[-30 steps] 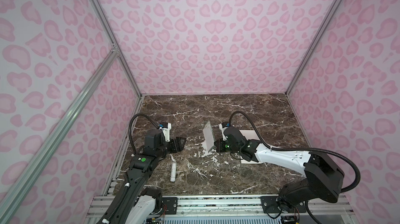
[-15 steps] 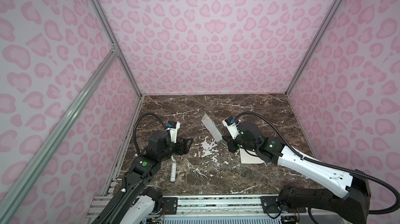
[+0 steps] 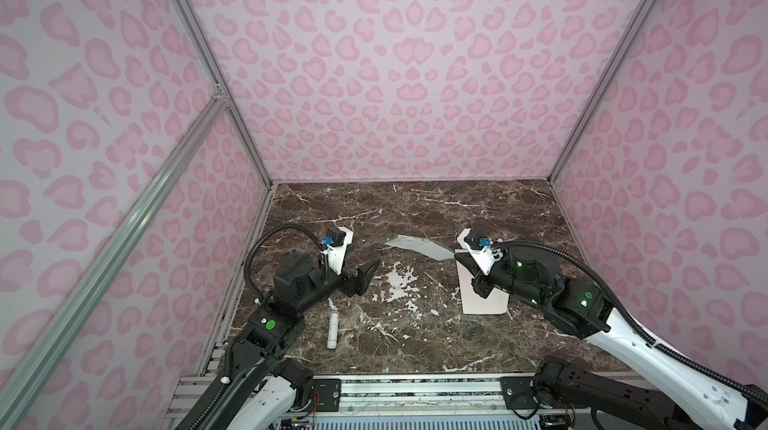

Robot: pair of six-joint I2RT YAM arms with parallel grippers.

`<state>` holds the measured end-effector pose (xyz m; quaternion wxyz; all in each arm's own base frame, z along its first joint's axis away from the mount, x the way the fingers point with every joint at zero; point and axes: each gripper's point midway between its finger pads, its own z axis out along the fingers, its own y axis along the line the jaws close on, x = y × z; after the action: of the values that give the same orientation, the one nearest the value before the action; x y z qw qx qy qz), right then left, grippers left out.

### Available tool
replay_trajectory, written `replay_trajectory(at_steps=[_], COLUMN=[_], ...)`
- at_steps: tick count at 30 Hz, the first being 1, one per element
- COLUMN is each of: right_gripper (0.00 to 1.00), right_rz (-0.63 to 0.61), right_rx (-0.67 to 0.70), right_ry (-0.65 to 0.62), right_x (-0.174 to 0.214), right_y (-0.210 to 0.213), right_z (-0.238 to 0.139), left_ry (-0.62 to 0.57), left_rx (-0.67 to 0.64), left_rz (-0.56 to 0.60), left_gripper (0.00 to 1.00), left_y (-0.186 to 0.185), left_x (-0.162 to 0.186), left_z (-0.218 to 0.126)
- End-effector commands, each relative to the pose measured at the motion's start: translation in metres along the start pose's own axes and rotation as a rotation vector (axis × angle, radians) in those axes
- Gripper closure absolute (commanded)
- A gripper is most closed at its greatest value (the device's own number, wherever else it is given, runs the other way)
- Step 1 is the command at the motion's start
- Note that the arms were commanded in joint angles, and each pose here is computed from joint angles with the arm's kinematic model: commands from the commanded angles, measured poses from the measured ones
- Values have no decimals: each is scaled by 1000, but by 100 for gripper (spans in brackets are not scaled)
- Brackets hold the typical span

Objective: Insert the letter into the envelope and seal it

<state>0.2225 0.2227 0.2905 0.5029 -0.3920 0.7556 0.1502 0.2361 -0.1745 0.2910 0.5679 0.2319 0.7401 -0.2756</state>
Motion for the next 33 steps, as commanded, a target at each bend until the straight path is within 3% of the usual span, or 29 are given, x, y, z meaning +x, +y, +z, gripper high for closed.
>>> replay_trajectory(at_steps=[1, 8, 33], right_gripper=[100, 100, 100], right_rz=[-42, -39, -26], right_rx=[-27, -119, -233], right_ry=[50, 92, 123], right_x=[13, 21, 32], right_y=[5, 21, 41], right_z=[3, 12, 8], left_ry=[-92, -45, -5], left_rx=[59, 188, 230], left_rz=[86, 79, 157], left_gripper=[15, 16, 24], left_y=[-13, -37, -50], left_x=[-20, -3, 20], left_z=[-5, 2, 33])
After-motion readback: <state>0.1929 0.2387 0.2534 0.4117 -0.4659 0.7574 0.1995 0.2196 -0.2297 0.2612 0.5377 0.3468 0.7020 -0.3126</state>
